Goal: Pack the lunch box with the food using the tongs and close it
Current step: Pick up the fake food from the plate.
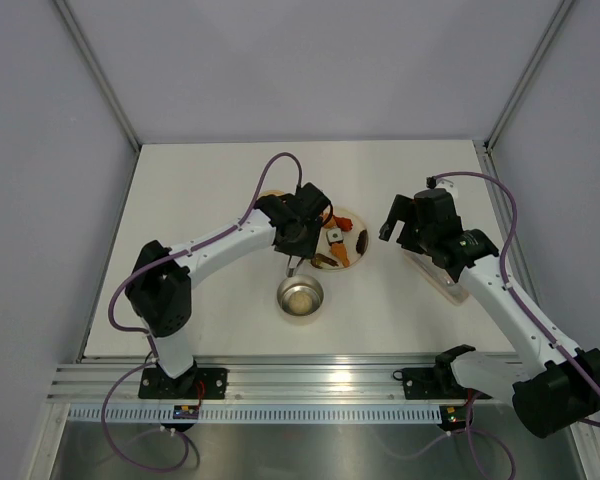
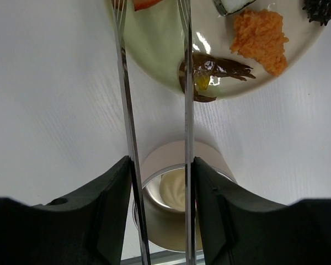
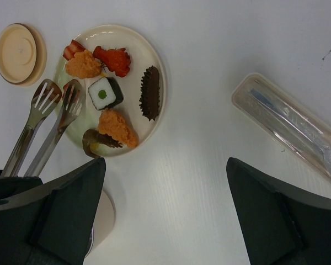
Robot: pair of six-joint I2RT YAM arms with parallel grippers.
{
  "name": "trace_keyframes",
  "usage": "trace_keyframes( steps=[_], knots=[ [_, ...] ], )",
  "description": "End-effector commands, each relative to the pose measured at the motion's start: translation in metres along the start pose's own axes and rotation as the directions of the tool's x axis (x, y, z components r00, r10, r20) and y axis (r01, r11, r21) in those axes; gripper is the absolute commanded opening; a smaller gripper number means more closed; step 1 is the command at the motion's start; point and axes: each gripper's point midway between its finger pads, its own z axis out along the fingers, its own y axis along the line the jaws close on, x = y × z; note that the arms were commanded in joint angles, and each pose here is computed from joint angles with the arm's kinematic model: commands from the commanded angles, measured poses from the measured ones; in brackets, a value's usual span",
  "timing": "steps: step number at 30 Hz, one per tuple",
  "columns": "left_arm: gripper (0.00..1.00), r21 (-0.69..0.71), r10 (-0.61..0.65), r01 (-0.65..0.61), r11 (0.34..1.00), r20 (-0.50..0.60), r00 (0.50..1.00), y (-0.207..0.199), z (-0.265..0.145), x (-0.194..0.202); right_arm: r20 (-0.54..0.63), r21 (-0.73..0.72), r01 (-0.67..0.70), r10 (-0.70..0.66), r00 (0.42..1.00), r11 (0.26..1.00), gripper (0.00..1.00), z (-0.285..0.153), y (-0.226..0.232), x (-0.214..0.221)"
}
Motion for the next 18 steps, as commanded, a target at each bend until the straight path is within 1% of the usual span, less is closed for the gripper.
trace_keyframes(
  steps=[1,8,12,15,18],
  knots=[
    [0.51,0.035,0.005,-0.007,0.999,0.051,0.999,-0.0119,-0.0071,-0.0189,0.025,-0.011,-0.013,0.013,1.0,1.0,0.99,-0.0034,0.0018,-0.0044],
    [0.51,0.028,-0.004,0.003,1.0,0.039,0.999,-0.0136,-0.0029,-0.0198,0.021,-0.01,-0.012,0.013,1.0,1.0,0.99,-0.0025,0.0013,-0.0029],
    [0.48,0.022,-0.006,0.005,1.0,0.034,0.999,-0.0131,-0.0034,-0.0201,0.024,-0.01,-0.012,0.012,1.0,1.0,1.0,-0.0033,0.0015,-0.0034],
    [0.47,0.014,-0.007,0.006,1.0,0.033,0.999,-0.0112,-0.0055,-0.0196,0.025,-0.009,-0.01,0.011,1.0,1.0,1.0,-0.003,0.0011,-0.0033],
    [0.49,0.001,-0.002,0.002,1.0,0.024,1.0,-0.009,-0.0061,-0.0175,0.024,-0.013,-0.013,0.013,1.0,1.0,0.99,-0.0028,0.0019,-0.0037]
  ],
)
